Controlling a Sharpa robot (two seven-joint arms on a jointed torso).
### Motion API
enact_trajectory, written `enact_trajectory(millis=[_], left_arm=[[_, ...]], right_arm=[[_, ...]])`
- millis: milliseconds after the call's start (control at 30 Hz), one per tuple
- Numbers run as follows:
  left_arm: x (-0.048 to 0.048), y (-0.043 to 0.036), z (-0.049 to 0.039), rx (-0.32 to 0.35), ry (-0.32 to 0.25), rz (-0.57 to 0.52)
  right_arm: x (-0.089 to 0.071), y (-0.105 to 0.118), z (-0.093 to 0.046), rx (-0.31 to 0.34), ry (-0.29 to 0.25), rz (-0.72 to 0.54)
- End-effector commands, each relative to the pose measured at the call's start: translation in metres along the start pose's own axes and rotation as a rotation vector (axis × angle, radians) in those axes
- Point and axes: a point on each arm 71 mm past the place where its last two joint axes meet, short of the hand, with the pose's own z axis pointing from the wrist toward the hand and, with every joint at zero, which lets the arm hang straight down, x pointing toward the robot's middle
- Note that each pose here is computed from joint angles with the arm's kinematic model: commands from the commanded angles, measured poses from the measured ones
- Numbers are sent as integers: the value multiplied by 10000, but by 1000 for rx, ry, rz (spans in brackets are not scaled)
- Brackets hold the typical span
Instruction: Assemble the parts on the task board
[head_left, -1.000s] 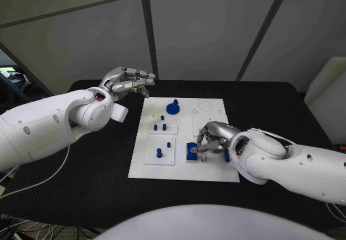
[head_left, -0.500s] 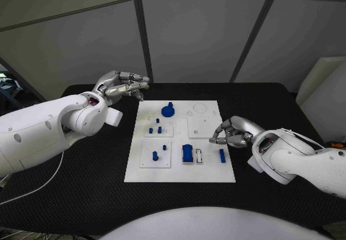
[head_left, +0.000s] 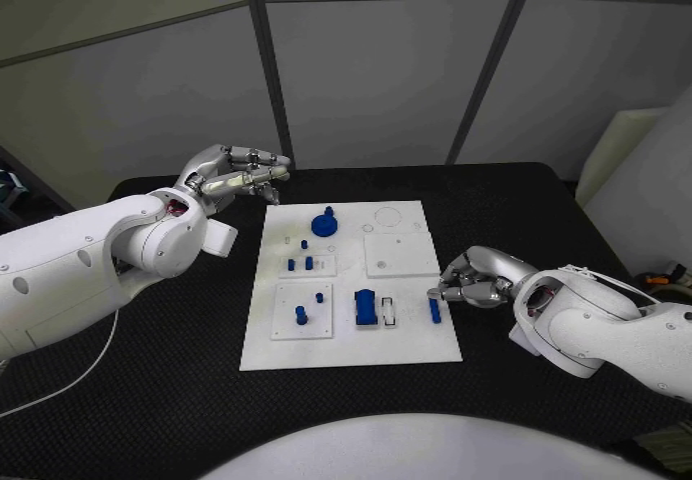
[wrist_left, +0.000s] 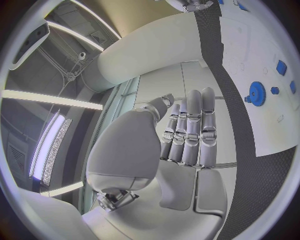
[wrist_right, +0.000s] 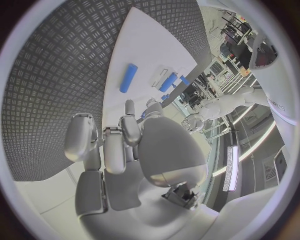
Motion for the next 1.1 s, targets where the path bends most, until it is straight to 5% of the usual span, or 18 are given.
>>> enact_trajectory(millis=[33,733,1100], left_arm=[[2,-14,-8,17,10,-5],[-11,-4,-26,15,11,-5],[-16,4,-29,12,11,-6]], right_arm=[[60,-26,5,22,32,-91],[236,-34,56,66,61,-165],[337,30,86,82,63,-316]])
